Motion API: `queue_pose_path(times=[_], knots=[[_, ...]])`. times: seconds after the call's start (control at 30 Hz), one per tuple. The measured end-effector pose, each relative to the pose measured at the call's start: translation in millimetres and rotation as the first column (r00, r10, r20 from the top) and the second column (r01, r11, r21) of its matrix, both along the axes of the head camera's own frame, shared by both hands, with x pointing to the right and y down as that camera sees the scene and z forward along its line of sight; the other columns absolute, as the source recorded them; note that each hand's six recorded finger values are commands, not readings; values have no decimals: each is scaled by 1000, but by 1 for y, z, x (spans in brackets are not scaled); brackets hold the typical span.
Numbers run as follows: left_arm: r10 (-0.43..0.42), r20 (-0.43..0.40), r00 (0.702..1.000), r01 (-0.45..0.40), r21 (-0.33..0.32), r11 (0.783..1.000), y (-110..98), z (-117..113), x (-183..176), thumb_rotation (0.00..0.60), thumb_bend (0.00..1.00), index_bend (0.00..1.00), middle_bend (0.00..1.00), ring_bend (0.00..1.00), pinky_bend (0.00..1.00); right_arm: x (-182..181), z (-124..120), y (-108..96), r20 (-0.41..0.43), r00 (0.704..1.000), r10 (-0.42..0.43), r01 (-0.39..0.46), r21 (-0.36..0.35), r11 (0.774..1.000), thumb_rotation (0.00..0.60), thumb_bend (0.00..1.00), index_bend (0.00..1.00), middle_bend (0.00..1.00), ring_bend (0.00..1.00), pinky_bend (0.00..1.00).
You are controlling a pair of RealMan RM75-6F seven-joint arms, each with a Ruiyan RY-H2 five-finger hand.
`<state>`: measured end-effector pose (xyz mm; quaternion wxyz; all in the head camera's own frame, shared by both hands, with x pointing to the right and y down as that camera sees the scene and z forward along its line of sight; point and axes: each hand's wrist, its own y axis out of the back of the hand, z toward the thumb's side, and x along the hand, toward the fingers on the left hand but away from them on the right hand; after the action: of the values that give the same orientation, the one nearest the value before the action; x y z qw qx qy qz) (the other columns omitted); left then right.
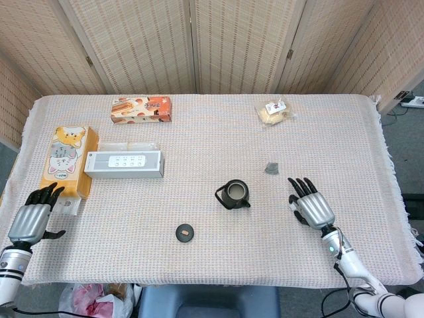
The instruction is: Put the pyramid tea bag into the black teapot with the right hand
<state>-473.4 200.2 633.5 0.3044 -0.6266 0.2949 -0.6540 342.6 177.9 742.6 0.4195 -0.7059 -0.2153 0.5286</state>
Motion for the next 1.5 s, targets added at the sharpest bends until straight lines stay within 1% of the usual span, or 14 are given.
queue_pose_path(times=[0.27,0.67,0.87,0.97,1.13,1.27,1.5], knots=[[5,7,1000,-5,-6,1000,-1,3,1,600,140,0,0,0,103,-2,4,0,-9,1000,-18,17,-24,1000,600,318,392,0,0,0],[0,6,1000,0,-15,1000,-3,6,0,600,140,0,0,0,103,-3,7,2,-40,998,-45,46,12,999,600,328,392,0,0,0],[-1,6,1000,1,-20,1000,-4,7,0,600,140,0,0,0,104,-5,9,6,-45,997,-59,60,19,998,600,331,392,0,0,0],[-1,5,1000,1,-21,1000,-4,7,0,600,140,0,0,0,103,-5,9,6,-44,997,-59,60,28,998,600,343,406,1,0,0],[-3,5,1000,3,-21,1000,-4,8,-1,600,140,0,0,0,103,-5,10,5,-51,997,-54,57,41,998,600,364,476,26,0,0],[-6,7,1000,6,-22,1000,-5,8,-2,600,140,0,0,0,103,-5,13,5,-58,997,-51,53,43,998,600,371,513,41,0,0],[-7,8,1000,7,-21,1000,-5,8,-2,600,140,0,0,0,103,-5,14,5,-60,997,-50,53,41,998,600,381,519,47,0,0]])
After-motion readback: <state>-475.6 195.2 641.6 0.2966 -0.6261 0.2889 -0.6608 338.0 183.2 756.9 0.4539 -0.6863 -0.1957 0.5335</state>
